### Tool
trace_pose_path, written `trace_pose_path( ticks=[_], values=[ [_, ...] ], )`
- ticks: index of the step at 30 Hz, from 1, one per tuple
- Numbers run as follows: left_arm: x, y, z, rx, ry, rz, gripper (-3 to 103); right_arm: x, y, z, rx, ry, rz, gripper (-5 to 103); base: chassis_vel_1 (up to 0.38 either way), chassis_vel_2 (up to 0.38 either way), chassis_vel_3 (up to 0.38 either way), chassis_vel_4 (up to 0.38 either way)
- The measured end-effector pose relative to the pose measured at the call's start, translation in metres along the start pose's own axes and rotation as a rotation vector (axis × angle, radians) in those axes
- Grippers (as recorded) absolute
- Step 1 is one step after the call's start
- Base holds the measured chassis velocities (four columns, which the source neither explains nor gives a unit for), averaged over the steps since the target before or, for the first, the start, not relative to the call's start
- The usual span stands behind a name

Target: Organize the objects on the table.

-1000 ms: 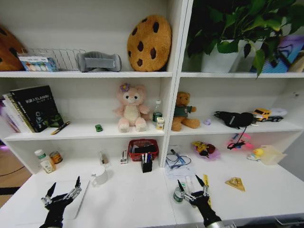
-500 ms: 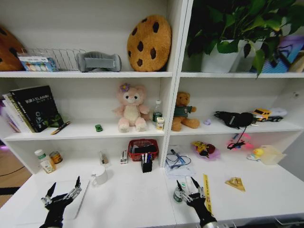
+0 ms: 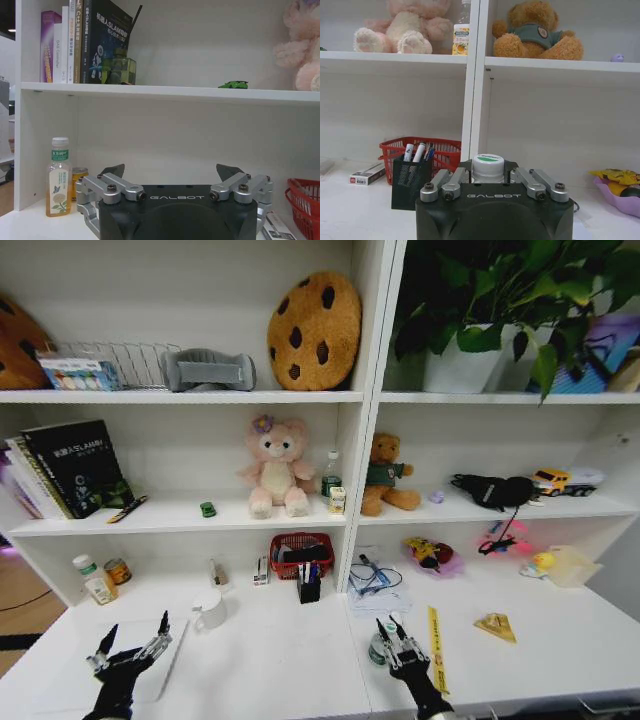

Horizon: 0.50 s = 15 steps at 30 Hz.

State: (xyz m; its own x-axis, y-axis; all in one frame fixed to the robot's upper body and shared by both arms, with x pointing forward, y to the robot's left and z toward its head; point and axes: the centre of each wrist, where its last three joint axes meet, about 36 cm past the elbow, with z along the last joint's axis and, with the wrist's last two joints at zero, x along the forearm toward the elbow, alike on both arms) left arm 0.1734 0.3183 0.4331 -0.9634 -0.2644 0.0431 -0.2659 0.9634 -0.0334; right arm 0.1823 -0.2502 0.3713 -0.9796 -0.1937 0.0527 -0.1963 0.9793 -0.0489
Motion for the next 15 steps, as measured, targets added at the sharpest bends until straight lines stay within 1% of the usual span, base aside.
trace_pose_path(
  ticks=[6, 8, 9, 11, 12, 14, 15],
  values=[
    [0.0, 0.0, 0.0, 0.0, 0.0, 0.0, 100, 0.006, -0.001, -0.011, -0.001, -0.011, 0.005, 30, 0.0, 0.0, 0.0, 0.0],
    [0.0, 0.0, 0.0, 0.0, 0.0, 0.0, 100, 0.016, -0.001, -0.025, 0.002, -0.011, 0.013, 30, 0.0, 0.0, 0.0, 0.0],
    [0.0, 0.0, 0.0, 0.0, 0.0, 0.0, 100, 0.016, -0.001, -0.025, 0.002, -0.011, 0.013, 30, 0.0, 0.0, 0.0, 0.0],
    [0.0, 0.0, 0.0, 0.0, 0.0, 0.0, 100, 0.03, -0.001, -0.036, 0.002, -0.005, 0.044, 30, 0.0, 0.0, 0.0, 0.0],
    [0.0, 0.0, 0.0, 0.0, 0.0, 0.0, 100, 0.03, -0.001, -0.036, 0.002, -0.005, 0.044, 30, 0.0, 0.0, 0.0, 0.0],
    [0.0, 0.0, 0.0, 0.0, 0.0, 0.0, 100, 0.049, 0.003, -0.045, -0.002, 0.021, 0.076, 30, 0.0, 0.0, 0.0, 0.0],
    [0.0, 0.0, 0.0, 0.0, 0.0, 0.0, 100, 0.049, 0.003, -0.045, -0.002, 0.021, 0.076, 30, 0.0, 0.0, 0.0, 0.0]
  ],
)
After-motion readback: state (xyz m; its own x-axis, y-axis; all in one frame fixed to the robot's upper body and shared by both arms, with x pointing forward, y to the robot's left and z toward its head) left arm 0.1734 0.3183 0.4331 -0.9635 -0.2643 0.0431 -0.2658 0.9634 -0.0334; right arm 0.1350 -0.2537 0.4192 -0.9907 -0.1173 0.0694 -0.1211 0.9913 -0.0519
